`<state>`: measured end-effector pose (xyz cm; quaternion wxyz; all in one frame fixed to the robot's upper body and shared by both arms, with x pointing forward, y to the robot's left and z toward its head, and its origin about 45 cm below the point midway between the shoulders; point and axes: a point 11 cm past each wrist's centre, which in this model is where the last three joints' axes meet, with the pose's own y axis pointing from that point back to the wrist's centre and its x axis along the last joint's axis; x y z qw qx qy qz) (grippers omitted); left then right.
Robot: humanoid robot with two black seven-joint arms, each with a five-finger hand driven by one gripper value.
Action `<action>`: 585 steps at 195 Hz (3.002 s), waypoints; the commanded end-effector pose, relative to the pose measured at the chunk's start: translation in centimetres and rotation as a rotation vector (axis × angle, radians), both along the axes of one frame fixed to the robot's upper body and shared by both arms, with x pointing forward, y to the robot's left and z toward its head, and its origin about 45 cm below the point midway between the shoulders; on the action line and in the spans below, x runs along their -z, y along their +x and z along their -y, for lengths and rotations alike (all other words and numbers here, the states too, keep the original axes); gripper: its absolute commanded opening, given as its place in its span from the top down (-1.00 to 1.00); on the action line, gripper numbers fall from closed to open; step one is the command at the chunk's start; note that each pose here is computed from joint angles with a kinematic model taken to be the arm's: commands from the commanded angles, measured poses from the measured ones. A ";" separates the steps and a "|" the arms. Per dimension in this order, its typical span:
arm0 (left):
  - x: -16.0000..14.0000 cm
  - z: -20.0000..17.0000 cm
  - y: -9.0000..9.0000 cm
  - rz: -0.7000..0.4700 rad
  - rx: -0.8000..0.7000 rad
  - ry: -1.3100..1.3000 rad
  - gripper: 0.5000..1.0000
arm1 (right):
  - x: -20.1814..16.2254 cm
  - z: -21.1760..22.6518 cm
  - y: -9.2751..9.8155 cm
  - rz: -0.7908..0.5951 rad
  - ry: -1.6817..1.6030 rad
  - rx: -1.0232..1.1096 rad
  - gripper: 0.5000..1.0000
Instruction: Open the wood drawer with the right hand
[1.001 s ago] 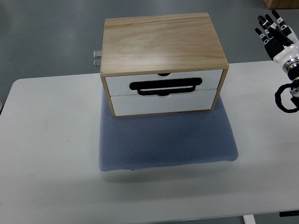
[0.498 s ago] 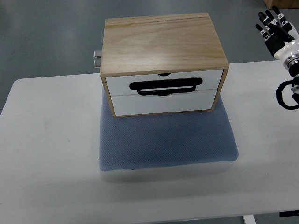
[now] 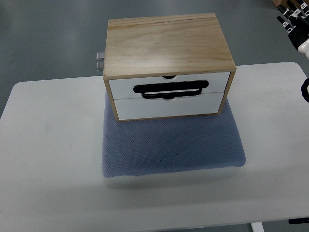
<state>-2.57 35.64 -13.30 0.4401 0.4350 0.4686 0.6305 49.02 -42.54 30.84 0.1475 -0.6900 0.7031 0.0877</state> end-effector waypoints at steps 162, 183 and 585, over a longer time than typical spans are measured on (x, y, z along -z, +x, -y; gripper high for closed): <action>0.0 0.0 0.0 0.000 0.001 0.000 -1.00 | -19.1 -13.2 -3.3 -0.055 -1.501 -0.829 -0.78; 0.0 0.0 0.0 0.000 0.001 0.000 -1.00 | -20.3 -15.4 -3.8 -0.042 -1.599 -0.869 -0.78; 0.0 0.0 0.0 0.000 0.001 0.000 -1.00 | -8.4 -29.6 -9.6 -0.283 -1.484 -1.284 -0.76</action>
